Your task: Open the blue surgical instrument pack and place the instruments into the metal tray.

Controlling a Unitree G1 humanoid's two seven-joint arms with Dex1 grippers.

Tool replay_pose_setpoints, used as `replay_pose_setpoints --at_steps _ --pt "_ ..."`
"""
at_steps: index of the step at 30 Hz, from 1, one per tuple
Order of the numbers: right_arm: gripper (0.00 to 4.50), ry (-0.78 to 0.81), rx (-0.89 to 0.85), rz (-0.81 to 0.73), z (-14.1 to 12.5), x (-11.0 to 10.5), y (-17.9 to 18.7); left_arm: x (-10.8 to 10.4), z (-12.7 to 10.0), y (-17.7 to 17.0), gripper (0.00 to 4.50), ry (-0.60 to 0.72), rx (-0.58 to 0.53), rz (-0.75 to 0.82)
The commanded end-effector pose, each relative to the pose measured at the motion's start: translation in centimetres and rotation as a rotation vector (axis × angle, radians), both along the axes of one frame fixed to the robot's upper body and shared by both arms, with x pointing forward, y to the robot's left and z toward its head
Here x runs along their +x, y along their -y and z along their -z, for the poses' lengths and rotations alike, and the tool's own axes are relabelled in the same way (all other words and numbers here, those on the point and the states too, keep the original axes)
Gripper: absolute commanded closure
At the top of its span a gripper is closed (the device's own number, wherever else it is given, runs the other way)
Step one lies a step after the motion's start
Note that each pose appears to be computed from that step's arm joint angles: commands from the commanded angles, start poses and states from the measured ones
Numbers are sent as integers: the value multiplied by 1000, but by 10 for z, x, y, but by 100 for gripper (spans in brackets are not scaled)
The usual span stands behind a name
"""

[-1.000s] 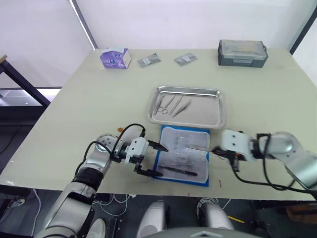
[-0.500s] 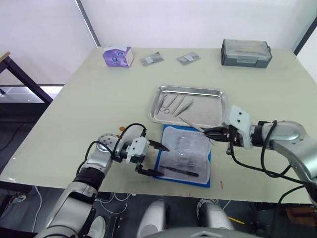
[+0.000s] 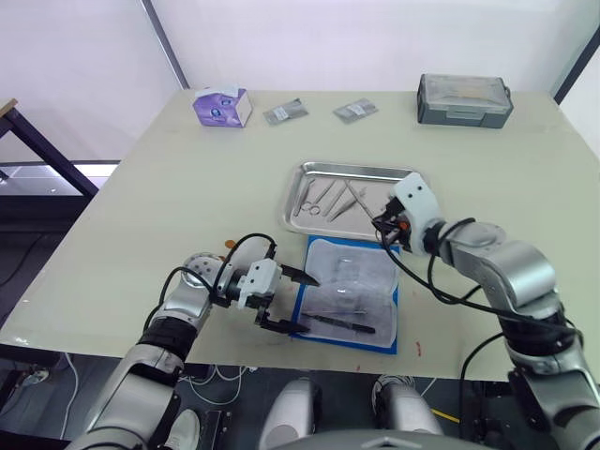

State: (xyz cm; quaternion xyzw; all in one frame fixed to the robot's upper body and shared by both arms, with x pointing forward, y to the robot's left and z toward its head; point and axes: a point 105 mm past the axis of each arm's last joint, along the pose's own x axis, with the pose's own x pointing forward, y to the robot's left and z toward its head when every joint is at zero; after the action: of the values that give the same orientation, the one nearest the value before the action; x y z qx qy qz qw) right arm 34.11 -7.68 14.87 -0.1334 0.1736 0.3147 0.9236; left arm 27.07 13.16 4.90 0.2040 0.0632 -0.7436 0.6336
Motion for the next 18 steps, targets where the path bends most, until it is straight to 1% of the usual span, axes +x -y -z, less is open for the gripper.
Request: replay_pose_setpoints --at_steps 1,10,18 --pt "446 21 -25 60 -6 13 -4 -17 42 -15 0 -135 155 -21" --pt "446 -93 -97 162 11 33 -1 -16 41 -15 0 -133 155 -22" --pt "446 -160 -160 181 26 41 2 -15 42 -15 0 -133 157 -21"
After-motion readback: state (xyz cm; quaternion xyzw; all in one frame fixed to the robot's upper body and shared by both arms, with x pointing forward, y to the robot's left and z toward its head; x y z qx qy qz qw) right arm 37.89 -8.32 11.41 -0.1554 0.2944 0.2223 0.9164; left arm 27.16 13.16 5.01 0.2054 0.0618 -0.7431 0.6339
